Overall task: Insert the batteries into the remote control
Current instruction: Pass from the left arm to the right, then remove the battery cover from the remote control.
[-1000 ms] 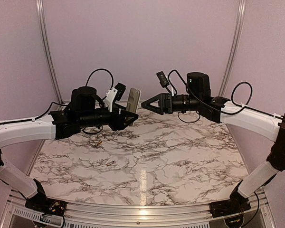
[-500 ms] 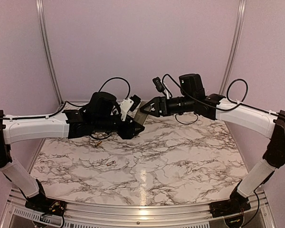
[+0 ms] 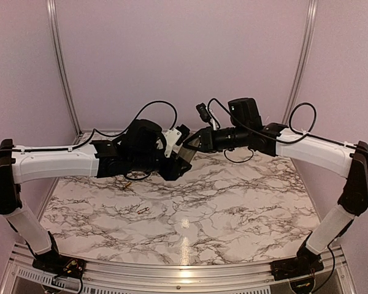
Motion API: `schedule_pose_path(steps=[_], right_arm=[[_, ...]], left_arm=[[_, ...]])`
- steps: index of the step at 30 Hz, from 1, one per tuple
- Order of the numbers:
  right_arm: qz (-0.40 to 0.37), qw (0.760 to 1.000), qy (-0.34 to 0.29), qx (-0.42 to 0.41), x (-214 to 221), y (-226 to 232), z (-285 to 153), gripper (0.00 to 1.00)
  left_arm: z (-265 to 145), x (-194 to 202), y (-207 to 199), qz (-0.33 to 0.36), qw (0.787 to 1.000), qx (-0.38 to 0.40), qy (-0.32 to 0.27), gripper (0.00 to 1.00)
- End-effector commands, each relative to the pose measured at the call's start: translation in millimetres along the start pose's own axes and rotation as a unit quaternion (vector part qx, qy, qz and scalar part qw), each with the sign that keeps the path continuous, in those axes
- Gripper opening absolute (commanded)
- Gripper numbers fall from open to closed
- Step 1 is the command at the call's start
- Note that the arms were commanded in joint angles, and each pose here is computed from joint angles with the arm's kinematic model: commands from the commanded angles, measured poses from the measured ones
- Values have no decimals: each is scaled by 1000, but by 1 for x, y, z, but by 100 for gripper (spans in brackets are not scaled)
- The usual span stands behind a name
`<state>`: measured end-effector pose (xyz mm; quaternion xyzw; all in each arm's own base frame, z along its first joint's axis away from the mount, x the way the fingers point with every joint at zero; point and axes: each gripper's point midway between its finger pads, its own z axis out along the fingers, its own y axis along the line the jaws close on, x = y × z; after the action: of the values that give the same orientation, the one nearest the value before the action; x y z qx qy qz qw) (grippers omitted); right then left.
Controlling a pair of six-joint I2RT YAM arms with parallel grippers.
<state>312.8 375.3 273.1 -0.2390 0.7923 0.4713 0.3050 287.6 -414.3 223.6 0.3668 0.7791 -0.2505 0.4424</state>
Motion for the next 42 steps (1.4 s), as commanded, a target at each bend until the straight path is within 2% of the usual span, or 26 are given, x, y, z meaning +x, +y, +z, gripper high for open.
schedule_pose_path(steps=[1,3,6,8,10,13,16,23,27,34,37,42], right_arm=[[18,1000,-17,-4,-5,-8,-12,6],[23,999,-20,-12,-6,-10,-15,1],[26,999,-22,-21,-6,-14,-20,0],[23,999,-24,-33,-6,-14,-23,0],[16,999,-19,-47,0,-12,-24,0],[-1,998,-4,-70,14,-9,-25,0],[-5,995,21,-99,31,-5,-24,0],[-1,990,80,-119,59,-12,-14,0],[25,985,112,-131,74,-17,-7,0],[52,978,145,-137,101,-15,5,0],[69,974,158,-145,112,-13,12,0],[88,968,173,-157,126,-11,23,0]], left_arm=[[-11,-17,1,0,1000,-11,-17,31],[-15,-21,4,-7,1000,-13,-23,46],[-26,-28,6,-17,999,-3,-36,82],[-37,-31,4,-19,998,23,-48,94],[-50,-31,6,-21,997,37,-61,99],[-64,-24,10,-13,997,41,-71,99],[-70,-1,8,11,998,43,-54,98],[-87,39,-21,166,984,32,-48,90],[-91,52,-32,239,969,28,-53,82],[-81,76,-57,330,943,45,-22,64],[-73,82,-64,357,933,45,-8,58],[-61,86,-71,385,922,48,4,52]])
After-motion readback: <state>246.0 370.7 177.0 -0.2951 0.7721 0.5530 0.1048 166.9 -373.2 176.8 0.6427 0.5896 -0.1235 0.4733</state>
